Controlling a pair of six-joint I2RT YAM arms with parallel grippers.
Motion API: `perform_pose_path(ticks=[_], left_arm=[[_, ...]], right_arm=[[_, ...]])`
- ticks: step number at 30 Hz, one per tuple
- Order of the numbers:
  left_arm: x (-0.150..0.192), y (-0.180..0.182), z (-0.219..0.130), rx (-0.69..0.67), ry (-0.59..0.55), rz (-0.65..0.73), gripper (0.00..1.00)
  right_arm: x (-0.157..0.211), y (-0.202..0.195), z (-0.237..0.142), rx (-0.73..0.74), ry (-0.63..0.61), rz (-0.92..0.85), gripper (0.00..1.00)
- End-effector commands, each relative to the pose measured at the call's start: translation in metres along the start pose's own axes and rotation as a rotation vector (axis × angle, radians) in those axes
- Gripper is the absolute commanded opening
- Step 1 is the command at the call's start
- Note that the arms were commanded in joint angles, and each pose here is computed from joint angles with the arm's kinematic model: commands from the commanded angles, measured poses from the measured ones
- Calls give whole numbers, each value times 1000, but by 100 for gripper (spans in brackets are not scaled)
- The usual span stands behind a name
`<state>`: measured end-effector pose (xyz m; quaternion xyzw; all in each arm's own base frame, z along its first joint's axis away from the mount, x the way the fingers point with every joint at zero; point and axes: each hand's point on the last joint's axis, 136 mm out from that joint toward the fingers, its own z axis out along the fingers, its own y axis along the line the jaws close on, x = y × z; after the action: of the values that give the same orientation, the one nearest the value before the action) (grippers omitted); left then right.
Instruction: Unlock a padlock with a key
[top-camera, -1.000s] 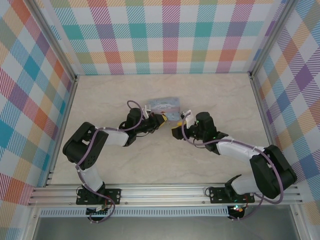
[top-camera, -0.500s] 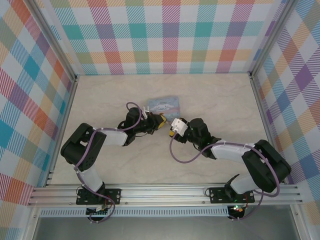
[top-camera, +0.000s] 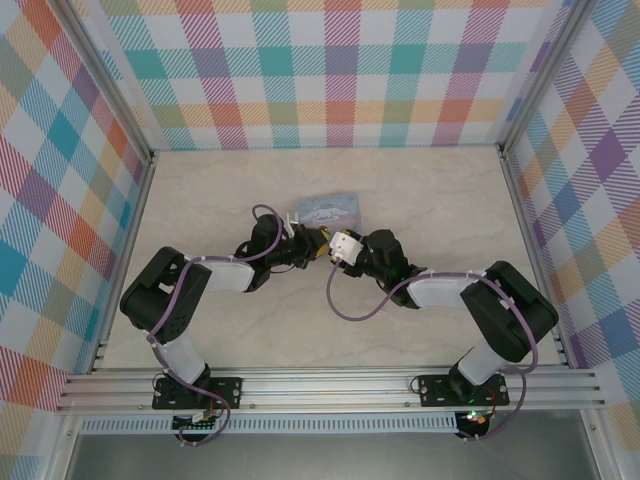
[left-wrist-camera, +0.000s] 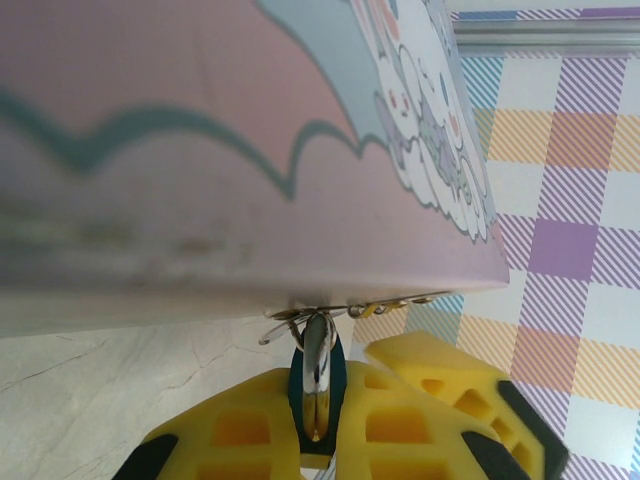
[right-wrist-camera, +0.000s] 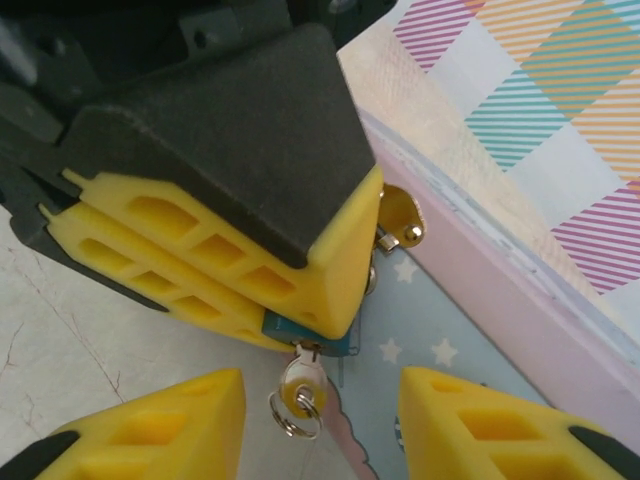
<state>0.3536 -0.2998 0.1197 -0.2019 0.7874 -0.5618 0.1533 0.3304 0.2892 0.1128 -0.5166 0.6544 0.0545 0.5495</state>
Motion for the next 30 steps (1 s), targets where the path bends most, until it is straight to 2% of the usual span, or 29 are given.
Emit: perform_pose_path(ticks=[1,30], left_arm=[[-3,-15,-8,48,0,-7,0],[-1,-16,-11,50,1,-3,0]], right_arm=[[-11,-6,5,27,-33,-18,42],[-7,-2,14,21,-16,40,14]])
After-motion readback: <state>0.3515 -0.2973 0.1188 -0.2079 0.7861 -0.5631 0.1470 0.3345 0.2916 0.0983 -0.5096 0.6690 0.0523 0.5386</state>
